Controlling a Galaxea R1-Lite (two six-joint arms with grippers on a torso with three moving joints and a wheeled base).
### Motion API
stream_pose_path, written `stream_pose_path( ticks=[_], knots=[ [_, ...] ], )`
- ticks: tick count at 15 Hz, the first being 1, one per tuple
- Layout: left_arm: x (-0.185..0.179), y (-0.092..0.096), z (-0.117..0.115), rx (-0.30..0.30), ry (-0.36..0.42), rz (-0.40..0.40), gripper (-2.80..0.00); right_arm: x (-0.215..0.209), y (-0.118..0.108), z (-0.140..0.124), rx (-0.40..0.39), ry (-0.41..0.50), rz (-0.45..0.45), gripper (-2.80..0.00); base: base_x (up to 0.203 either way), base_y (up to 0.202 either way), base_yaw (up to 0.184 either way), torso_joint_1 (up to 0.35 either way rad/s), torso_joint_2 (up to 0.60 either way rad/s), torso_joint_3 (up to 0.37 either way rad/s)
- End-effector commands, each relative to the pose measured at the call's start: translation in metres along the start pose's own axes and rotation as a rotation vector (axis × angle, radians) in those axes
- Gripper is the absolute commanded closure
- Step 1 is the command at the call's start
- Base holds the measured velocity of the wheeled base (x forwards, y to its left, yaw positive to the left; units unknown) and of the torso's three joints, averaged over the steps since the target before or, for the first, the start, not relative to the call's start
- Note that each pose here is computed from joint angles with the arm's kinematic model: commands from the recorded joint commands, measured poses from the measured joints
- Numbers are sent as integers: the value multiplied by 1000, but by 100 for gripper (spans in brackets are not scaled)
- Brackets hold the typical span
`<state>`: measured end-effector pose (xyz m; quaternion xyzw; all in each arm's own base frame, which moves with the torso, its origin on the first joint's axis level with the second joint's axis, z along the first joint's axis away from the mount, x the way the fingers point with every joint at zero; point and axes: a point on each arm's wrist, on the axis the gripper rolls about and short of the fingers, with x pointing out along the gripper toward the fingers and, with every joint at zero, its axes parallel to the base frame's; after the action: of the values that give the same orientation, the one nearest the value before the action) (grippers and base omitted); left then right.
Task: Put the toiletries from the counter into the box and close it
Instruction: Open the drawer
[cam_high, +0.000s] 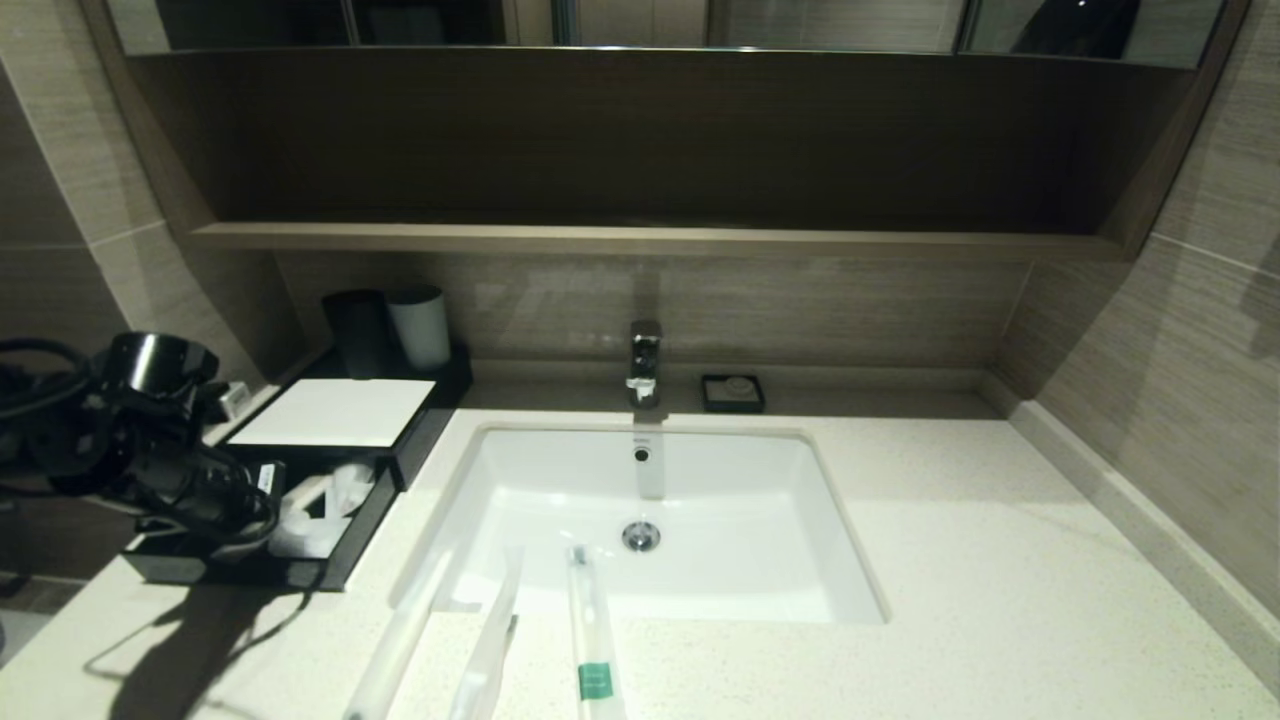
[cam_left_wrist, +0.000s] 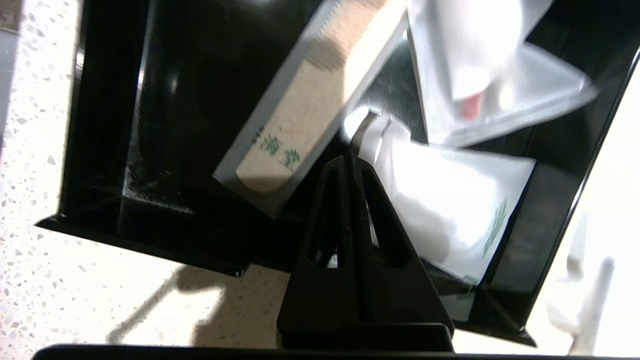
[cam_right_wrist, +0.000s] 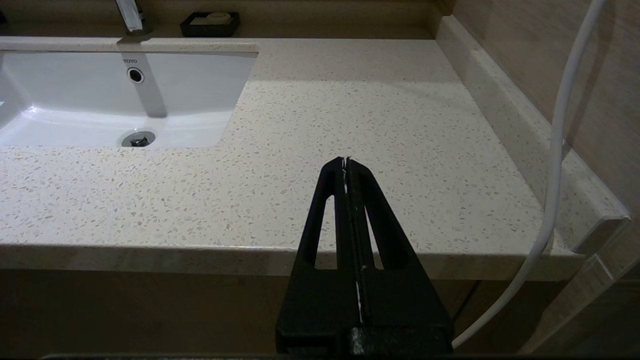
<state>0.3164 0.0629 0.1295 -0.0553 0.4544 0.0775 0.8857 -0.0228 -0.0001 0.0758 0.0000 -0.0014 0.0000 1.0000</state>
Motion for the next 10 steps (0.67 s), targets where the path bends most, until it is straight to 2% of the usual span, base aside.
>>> stream_pose_path(
  ticks=[1,7,10],
  knots=[
    [-10,0,8,-37,-46,0,0,0,0,0,0,1,0,0,0,0,0,0,0,0],
    [-47,-2,16,-98,-157,-15,0,0,0,0,0,1,0,0,0,0,0,0,0,0],
    [-76,-14,9,-77,-213,-51,0,0,0,0,0,1,0,0,0,0,0,0,0,0]
  ],
)
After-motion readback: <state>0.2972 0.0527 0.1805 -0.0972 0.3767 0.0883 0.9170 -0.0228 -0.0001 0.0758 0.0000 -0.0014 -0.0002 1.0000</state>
